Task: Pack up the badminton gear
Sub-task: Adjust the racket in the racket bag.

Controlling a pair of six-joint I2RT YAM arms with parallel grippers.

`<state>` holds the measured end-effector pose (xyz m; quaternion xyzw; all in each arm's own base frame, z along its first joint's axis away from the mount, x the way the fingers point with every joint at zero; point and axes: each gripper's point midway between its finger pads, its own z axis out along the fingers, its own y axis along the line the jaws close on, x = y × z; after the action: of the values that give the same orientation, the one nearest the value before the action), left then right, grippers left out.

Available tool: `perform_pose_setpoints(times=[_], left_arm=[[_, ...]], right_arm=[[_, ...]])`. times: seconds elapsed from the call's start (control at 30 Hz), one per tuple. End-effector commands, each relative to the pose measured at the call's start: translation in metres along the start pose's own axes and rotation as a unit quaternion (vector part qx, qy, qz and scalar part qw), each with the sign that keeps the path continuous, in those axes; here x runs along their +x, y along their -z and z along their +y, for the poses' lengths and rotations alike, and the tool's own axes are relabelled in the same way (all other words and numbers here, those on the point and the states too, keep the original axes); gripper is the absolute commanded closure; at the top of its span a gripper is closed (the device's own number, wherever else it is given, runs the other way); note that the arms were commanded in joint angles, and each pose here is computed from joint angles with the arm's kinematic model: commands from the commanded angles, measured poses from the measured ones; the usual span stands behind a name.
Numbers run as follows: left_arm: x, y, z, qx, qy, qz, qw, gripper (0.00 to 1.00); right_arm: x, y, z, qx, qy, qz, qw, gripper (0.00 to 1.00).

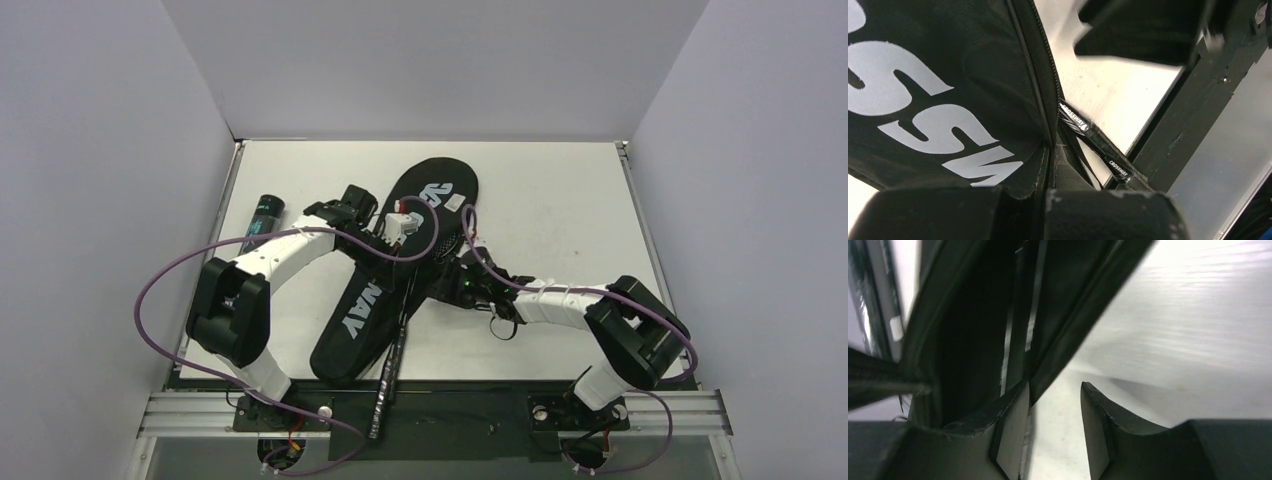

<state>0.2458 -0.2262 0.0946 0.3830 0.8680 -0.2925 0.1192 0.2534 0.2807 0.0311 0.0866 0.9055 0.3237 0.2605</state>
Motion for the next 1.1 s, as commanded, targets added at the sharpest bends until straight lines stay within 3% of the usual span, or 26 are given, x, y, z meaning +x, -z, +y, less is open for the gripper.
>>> perform_pose_setpoints(times=[0.0, 0.17, 0.4, 0.7, 0.97, 1.07], left_arm=[[-0.018, 0.008, 0.011, 0.018, 0.023, -0.043, 0.999, 1.00], [-0.009, 0.008, 0.020, 0.013, 0.037, -0.042, 0.998, 1.00], [-0.005, 0.006, 0.020, 0.017, 0.038, -0.042, 0.998, 1.00], [-0.001, 0.004, 0.021, 0.019, 0.040, -0.042, 0.998, 1.00], [0.002, 0.005, 0.020, 0.020, 0.037, -0.038, 0.998, 1.00], [0.003, 0.004, 0.019, 0.023, 0.038, -0.036, 0.998, 1.00]], right_arm=[[0.006, 0.002, 0.058, -0.061, 0.074, 0.004, 0.995, 0.61], [0.033, 0.002, 0.067, -0.031, 0.163, 0.036, 0.986, 0.58], [0.050, -0.003, 0.065, 0.014, 0.220, 0.066, 0.973, 0.59], [0.054, -0.017, 0.069, 0.025, 0.229, 0.078, 0.970, 0.70], [0.055, -0.028, 0.071, 0.027, 0.230, 0.084, 0.969, 0.73], [0.053, -0.031, 0.071, 0.033, 0.229, 0.082, 0.969, 0.81]])
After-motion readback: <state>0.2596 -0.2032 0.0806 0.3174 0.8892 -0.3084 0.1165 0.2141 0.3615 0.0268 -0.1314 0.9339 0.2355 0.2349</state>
